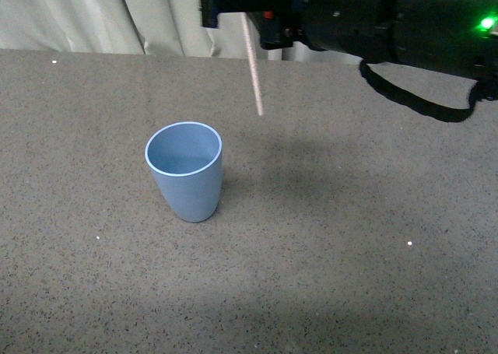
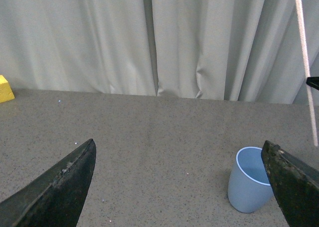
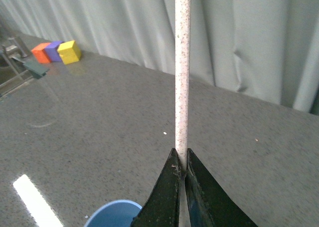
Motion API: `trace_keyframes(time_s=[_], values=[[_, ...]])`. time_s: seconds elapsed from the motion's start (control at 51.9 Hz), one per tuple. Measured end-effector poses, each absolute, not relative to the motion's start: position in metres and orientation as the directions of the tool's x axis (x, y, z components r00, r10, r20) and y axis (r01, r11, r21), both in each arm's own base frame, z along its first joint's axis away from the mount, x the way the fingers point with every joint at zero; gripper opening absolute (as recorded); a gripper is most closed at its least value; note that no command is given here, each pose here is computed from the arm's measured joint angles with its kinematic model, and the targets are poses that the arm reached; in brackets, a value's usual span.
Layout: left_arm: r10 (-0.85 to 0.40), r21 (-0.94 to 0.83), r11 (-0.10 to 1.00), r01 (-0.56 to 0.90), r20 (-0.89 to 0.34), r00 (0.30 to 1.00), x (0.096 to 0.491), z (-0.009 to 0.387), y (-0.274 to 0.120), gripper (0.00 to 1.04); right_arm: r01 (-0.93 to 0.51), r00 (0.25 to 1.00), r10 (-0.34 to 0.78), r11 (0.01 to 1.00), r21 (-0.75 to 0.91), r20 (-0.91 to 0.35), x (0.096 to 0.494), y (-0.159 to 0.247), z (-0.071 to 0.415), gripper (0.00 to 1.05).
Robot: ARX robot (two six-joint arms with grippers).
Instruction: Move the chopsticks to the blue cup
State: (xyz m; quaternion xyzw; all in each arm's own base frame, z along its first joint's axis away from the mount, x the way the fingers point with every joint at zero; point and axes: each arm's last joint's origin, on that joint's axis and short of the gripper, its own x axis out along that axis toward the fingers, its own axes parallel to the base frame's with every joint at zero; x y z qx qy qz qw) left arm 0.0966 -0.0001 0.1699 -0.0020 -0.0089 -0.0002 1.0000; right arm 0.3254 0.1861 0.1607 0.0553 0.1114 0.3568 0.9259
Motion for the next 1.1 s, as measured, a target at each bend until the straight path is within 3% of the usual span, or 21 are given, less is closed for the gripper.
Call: trace_keyframes(time_s=[0.328, 0.906, 1.099], values=[[0.000, -0.004, 1.000, 0.000, 0.018, 1.000, 0.097, 0.170, 0.000, 0.98, -0.727, 0.633, 0.754, 0.657, 0.201, -0.173, 0.336, 0.230, 0.146, 0.01], [0.000, -0.004, 1.000, 0.000, 0.018, 1.000, 0.097, 0.170, 0.000, 0.98, -0.737, 0.590, 0.748, 0.653, 0.174, -0.304, 0.329, 0.234, 0.105, 0.01], [0.000, -0.004, 1.000, 0.000, 0.018, 1.000, 0.097, 0.170, 0.000, 0.98, -0.750, 0.556, 0.767, 0.629, 0.204, -0.320, 0.321, 0.224, 0.102, 0.35]])
